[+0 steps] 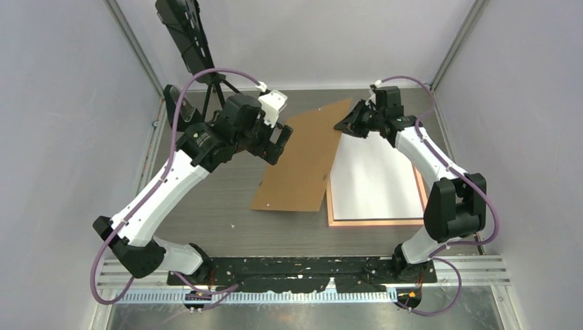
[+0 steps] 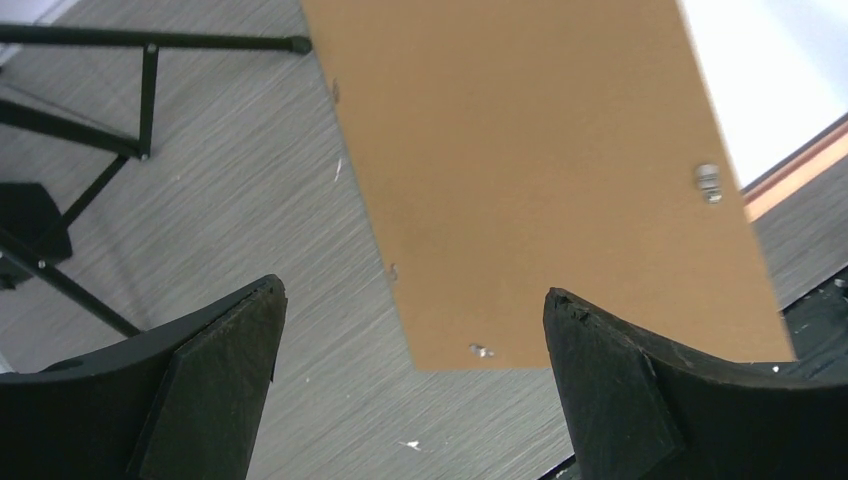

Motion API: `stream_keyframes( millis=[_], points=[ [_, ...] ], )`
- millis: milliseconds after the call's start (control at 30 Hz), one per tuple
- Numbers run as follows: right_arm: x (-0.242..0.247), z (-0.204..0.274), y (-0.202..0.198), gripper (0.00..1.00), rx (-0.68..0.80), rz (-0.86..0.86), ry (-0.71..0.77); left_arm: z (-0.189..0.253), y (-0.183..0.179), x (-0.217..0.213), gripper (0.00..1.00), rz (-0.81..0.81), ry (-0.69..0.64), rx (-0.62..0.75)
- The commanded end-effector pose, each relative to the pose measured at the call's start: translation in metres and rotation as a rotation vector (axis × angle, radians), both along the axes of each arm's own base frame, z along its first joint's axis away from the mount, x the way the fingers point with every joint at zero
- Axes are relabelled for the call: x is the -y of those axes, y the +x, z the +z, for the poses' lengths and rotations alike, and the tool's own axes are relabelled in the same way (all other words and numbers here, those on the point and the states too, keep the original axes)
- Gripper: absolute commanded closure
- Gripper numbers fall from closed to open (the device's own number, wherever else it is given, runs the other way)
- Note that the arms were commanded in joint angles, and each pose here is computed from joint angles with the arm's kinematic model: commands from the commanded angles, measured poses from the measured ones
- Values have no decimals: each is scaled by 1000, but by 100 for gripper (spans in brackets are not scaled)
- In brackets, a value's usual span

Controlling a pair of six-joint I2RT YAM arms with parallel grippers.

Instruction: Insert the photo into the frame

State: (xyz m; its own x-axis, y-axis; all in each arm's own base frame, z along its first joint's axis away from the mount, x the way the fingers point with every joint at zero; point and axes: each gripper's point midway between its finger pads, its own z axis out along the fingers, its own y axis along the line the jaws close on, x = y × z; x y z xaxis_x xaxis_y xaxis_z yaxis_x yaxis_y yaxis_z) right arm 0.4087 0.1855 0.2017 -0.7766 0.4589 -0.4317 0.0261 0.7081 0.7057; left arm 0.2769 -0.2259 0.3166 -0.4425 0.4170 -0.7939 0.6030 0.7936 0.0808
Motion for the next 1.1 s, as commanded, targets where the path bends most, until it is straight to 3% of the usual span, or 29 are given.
stream_keyframes(
  millis=[0, 333, 633, 1067],
  points=[
    [10, 62, 3, 95, 226, 14, 97, 7, 17, -6, 0, 17, -80, 44],
    [48, 80, -13, 95, 253, 6, 164, -13, 43, -5, 2, 21, -152, -7],
    [59, 91, -38, 94, 333, 115, 154, -33, 68, 8, 3, -39, -355, -89],
    [87, 88, -55, 95, 310, 188, 211, -64, 83, 20, 3, -79, -359, -104]
  ],
)
